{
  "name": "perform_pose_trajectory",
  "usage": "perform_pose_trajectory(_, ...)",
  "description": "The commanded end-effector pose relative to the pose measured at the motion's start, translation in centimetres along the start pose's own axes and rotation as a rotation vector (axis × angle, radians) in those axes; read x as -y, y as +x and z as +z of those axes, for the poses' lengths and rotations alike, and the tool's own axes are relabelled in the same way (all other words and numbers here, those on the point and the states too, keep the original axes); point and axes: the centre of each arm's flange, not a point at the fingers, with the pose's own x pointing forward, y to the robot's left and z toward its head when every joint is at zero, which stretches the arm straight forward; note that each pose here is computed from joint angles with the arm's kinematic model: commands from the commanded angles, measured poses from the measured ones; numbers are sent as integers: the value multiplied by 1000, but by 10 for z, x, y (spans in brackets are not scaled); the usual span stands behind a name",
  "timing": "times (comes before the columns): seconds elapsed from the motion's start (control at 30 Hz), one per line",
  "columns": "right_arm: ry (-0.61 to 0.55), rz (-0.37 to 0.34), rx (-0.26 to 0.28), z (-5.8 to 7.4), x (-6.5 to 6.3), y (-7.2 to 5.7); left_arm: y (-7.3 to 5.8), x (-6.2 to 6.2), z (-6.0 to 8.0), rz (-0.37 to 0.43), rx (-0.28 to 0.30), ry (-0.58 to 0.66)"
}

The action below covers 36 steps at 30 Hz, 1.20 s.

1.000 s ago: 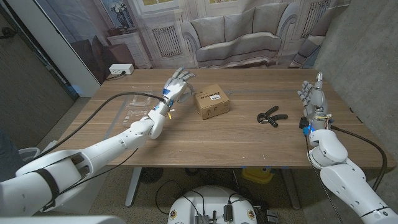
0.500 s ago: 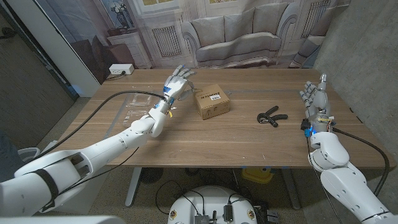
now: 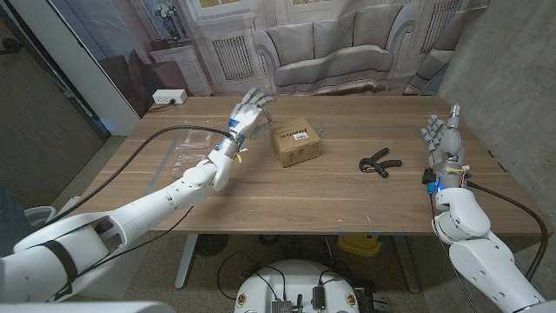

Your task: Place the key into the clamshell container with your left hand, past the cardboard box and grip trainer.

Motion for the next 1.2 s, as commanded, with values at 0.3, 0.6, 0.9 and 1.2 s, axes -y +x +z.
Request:
perform_pose_trajectory(0.3,-16,37,-8,3,0,3,-17,-37,-3,-28,-72,-2)
perform_pose_trajectory(0.6,-24,60,-16,4,-3,3,-29,-50,-9,-62,-107,-7)
perform_pose_trajectory(0.9,-29,73,-20,6,-5,5,-38,-61,-21,-93,-144,-12)
perform_pose_trajectory(1.2,-33,72,-13,9,-3,7,-44,-66,-31,-91,-189,-32)
